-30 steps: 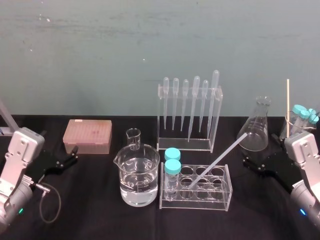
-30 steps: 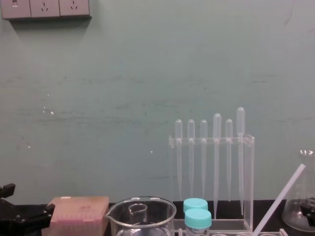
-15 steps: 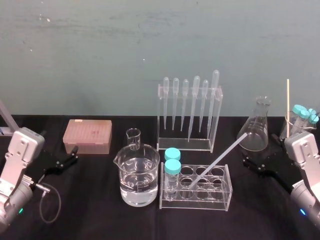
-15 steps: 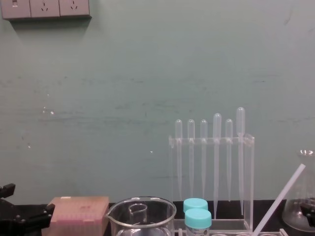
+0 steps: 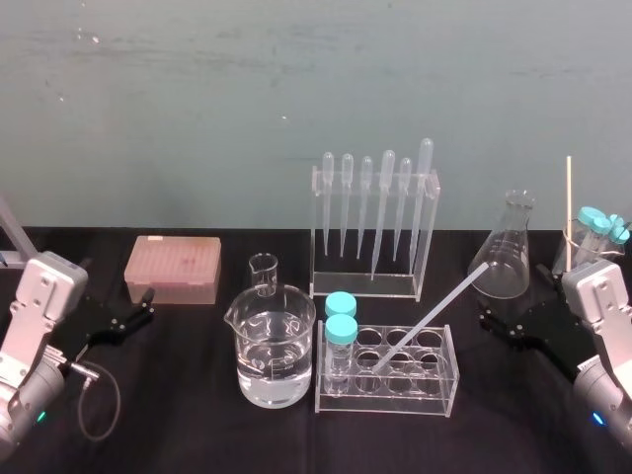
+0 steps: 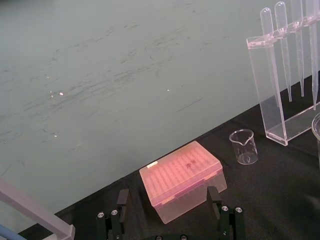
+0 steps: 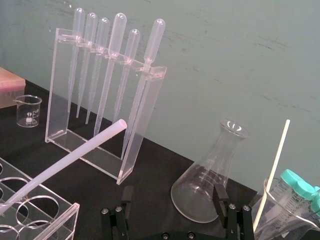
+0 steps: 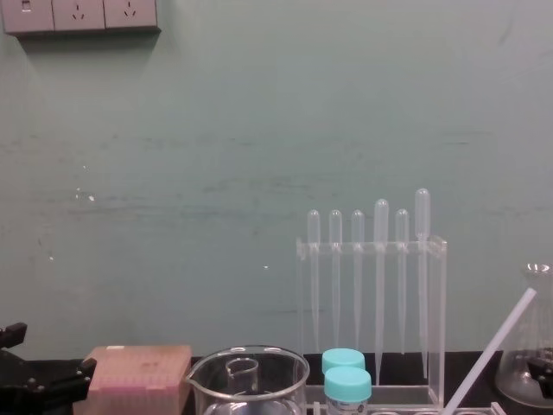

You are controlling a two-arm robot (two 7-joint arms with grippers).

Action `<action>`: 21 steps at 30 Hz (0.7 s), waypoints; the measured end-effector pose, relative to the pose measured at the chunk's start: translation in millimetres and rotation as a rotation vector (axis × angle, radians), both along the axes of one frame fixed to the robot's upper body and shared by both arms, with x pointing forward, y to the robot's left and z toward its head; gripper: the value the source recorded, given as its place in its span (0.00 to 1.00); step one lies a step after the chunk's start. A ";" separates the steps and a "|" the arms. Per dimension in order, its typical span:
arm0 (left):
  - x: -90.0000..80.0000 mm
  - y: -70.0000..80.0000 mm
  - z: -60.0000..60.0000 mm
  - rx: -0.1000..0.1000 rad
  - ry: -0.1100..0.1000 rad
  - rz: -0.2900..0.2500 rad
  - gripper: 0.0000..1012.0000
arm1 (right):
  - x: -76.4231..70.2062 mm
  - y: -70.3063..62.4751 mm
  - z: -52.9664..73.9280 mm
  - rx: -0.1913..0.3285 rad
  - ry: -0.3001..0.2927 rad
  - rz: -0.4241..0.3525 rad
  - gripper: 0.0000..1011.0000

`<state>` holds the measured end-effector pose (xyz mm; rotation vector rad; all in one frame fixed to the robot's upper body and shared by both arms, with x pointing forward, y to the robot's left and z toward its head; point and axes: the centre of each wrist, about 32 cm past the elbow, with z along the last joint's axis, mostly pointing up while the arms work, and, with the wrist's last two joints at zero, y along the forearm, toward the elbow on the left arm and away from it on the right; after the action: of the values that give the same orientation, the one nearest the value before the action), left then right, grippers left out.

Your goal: Pick up the stirring rod with one hand, then place it down.

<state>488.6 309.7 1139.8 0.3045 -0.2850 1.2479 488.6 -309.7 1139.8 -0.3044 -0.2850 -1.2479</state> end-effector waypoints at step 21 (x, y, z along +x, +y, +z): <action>0.0 0.0 0.0 0.000 0.000 0.000 0.99 | -33.4 -25.0 13.7 0.236 0.163 0.106 0.99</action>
<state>488.6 309.7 1139.8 0.3044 -0.2851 1.2480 455.2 -334.7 1153.5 -0.1839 -0.0131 -1.1321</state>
